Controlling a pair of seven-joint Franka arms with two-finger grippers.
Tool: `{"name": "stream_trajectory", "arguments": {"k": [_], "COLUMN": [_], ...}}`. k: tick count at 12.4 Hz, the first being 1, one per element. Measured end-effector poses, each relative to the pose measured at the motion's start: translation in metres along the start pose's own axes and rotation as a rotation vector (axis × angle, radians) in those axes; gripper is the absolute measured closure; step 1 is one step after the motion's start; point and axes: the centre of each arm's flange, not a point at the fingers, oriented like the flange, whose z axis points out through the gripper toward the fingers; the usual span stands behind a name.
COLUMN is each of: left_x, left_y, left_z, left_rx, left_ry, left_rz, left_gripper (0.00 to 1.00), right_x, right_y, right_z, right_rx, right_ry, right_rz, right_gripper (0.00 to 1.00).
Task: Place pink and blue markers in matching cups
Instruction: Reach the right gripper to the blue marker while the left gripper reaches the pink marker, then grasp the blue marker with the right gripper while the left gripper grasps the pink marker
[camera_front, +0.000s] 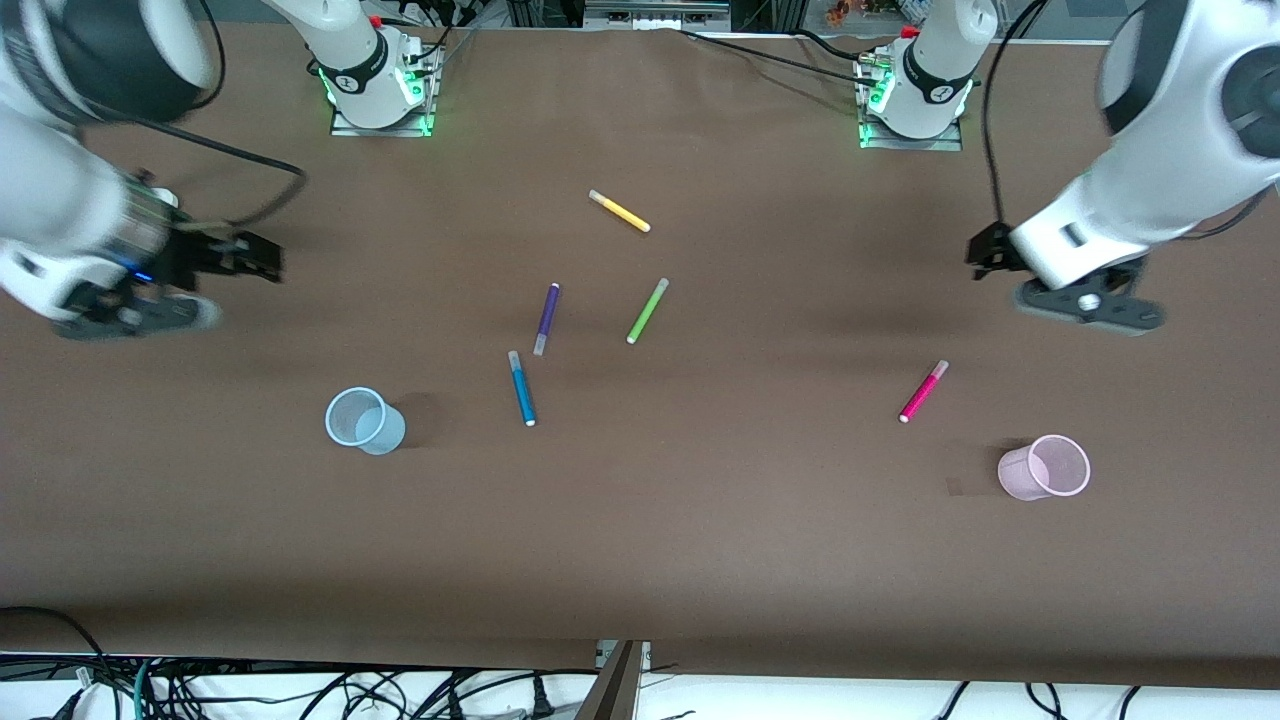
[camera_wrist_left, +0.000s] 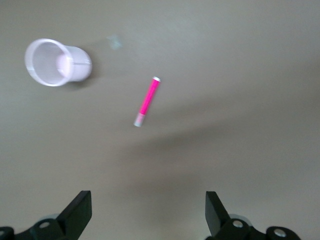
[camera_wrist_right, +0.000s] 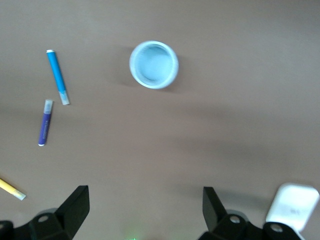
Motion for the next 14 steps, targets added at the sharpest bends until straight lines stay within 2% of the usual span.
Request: {"name": "stream_trajectory", "arguments": {"k": [3, 5, 8, 10, 12, 14], "left_x": [0.025, 0.032, 0.031, 0.033, 0.028, 0.021], "left_y": [0.026, 0.035, 0.024, -0.01, -0.037, -0.055], "left_z": [0.071, 0.125, 0.193, 0.223, 0.254, 0.282], "left_rx": [-0.005, -0.009, -0.024, -0.043, -0.05, -0.048], "left_ry": [-0.057, -0.052, -0.06, -0.044, -0.004, 0.044], "left_rz": [0.052, 0.075, 0.235, 0.318, 0.361, 0.416], "left_gripper": [0.0, 0.0, 0.0, 0.0, 0.0, 0.0], "right_x": [0.039, 0.053, 0.067, 0.073, 0.08, 0.086], "right_y": [-0.074, -0.117, -0.155, -0.174, -0.187, -0.192], "right_z": [0.057, 0.087, 0.125, 0.148, 0.171, 0.192], "right_rx": [-0.02, -0.03, -0.03, -0.013, 0.046, 0.064], "right_ry": [0.014, 0.024, 0.038, 0.038, 0.033, 0.028], "right_rz": [-0.105, -0.16, -0.181, -0.149, -0.124, -0.116], "right_gripper": [0.0, 0.0, 0.0, 0.0, 0.0, 0.0]}}
